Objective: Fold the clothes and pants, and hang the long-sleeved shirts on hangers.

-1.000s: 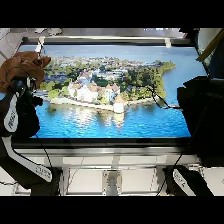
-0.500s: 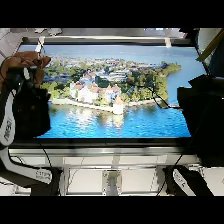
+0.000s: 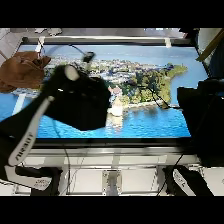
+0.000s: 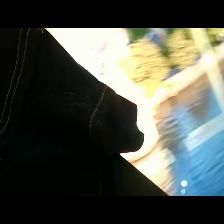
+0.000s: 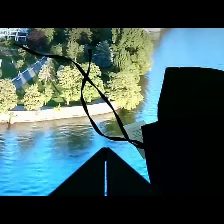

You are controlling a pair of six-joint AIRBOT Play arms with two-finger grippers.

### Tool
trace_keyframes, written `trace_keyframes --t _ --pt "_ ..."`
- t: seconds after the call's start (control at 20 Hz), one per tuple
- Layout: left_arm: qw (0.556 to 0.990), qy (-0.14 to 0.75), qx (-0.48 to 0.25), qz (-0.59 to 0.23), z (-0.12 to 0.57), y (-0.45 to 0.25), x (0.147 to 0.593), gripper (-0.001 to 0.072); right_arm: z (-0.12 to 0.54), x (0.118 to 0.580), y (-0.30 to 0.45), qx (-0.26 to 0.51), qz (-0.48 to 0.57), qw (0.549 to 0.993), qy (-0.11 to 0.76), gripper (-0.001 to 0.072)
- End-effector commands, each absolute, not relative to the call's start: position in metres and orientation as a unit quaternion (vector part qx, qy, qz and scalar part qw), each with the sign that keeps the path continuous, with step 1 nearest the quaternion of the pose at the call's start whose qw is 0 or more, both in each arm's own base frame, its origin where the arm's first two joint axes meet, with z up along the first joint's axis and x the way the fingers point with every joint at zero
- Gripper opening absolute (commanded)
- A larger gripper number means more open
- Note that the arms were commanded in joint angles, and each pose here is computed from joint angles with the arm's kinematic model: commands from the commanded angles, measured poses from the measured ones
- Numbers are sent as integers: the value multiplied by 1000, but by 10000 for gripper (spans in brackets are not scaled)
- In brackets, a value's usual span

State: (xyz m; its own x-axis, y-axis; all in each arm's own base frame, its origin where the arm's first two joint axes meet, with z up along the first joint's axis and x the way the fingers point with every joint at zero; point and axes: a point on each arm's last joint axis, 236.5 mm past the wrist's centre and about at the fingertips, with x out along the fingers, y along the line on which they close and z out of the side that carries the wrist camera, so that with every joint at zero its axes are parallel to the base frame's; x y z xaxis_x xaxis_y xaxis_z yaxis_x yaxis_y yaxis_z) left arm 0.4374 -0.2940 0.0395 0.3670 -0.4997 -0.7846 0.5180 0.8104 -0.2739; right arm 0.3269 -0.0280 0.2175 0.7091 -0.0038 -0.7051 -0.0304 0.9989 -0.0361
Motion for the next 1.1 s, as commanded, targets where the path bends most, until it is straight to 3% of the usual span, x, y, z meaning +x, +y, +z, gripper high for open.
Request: trace_keyframes --t 0.0,0.05,0.1,0.15,0.2,0.25,0.35,0.4,0.55,0.7,0.75,0.8,0.85,0.9,1.05 --pt "841 392 5 -372 31 -404 419 74 214 323 -31 -27 3 920 391 23" --pt "849 372 0 -375 38 -413 422 328 211 321 -30 -26 5 917 398 47" --pt "857 355 -6 -373 51 -411 428 597 209 321 -30 -25 5 916 401 119" --pt "863 347 -7 -366 64 -399 435 601 204 322 -25 -16 13 915 403 247" --pt "869 349 9 -351 76 -371 443 600 195 324 -16 -1 28 913 407 281" --pt "870 365 40 -329 83 -333 448 554 179 323 -3 23 49 907 418 281" --pt "850 452 107 -248 80 -220 441 322 136 313 32 89 104 877 461 280" --pt "830 511 109 -197 73 -160 426 288 114 305 50 129 130 857 482 280" --pt "801 591 7 -95 49 -42 380 288 53 286 98 252 173 800 516 280" --pt "825 553 -118 -9 15 24 355 290 11 274 133 282 185 781 525 281" --pt "830 536 -154 18 2 40 352 297 4 274 145 275 191 787 518 281" --pt "829 525 -190 36 -11 49 352 389 1 277 156 263 199 798 504 281" --pt "826 514 -226 50 -21 55 355 574 3 281 171 248 211 810 488 281" --pt "820 506 -260 57 -30 57 360 654 6 282 186 237 226 817 475 281" --pt "807 502 -308 25 -53 38 382 652 -8 264 225 209 263 802 493 282"
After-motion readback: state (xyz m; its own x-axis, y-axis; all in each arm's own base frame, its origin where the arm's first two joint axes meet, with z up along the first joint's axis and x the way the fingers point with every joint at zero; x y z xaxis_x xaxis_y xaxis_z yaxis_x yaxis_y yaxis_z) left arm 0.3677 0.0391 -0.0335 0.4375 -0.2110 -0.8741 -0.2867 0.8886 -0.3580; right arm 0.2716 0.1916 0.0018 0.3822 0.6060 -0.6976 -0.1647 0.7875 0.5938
